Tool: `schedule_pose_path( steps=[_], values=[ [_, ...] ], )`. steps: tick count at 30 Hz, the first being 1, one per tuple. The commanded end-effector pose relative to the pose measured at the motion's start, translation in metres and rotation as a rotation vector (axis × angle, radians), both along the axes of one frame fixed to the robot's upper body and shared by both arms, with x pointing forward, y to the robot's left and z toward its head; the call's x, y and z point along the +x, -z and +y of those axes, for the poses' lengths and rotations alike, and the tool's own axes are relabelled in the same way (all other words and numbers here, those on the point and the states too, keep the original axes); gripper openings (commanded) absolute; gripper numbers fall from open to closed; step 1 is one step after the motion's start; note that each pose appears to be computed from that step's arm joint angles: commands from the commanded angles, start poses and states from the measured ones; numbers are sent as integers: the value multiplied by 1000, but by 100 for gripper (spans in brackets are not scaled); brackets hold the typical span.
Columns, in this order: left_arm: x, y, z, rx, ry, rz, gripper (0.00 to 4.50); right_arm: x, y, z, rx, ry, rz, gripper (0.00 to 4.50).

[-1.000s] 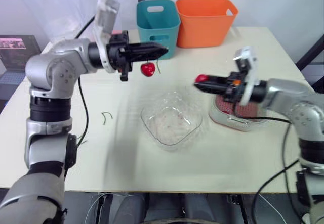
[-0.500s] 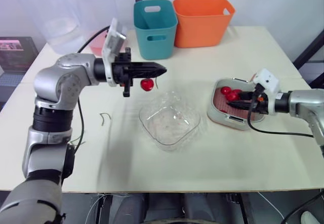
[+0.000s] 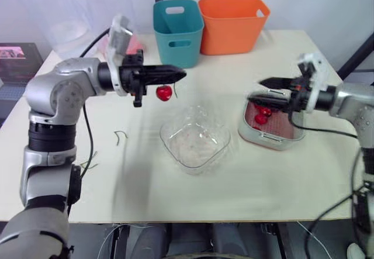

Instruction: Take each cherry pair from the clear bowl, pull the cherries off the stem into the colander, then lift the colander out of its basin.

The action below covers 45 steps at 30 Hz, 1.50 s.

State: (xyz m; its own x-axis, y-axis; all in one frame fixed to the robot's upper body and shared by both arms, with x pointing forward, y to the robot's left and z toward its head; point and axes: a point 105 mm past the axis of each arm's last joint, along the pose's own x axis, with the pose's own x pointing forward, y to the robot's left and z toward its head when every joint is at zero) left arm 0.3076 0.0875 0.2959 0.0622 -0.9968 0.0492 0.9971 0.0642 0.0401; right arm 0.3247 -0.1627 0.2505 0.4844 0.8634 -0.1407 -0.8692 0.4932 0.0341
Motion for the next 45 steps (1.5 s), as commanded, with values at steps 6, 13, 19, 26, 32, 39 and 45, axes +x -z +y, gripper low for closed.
schedule_pose_path(
  steps=[6, 13, 19, 26, 32, 39, 45],
  values=[
    [-13, -22, -10, -47, 60, -65, 0, -29, -14, 86, 215, -254, 51, 442],
    [-12, -18, -15, -47, 60, -66, 0, -36, -13, 124, 332, -298, 93, 442],
    [-11, -15, -17, -50, 60, -61, 0, -35, -18, 134, 366, -297, 96, 442],
    [-8, -11, -18, -56, 50, -54, 0, -34, -20, 140, 375, -296, 93, 442],
    [-9, -11, -18, -56, 50, -53, 0, -35, -15, 143, 358, -297, 102, 442],
    [-9, -10, -17, -52, 50, -47, 0, -33, -17, 146, 375, -286, 81, 154],
    [-7, -12, -17, -51, 48, -51, 0, -36, -12, 145, 351, -293, 76, 50]
  ],
)
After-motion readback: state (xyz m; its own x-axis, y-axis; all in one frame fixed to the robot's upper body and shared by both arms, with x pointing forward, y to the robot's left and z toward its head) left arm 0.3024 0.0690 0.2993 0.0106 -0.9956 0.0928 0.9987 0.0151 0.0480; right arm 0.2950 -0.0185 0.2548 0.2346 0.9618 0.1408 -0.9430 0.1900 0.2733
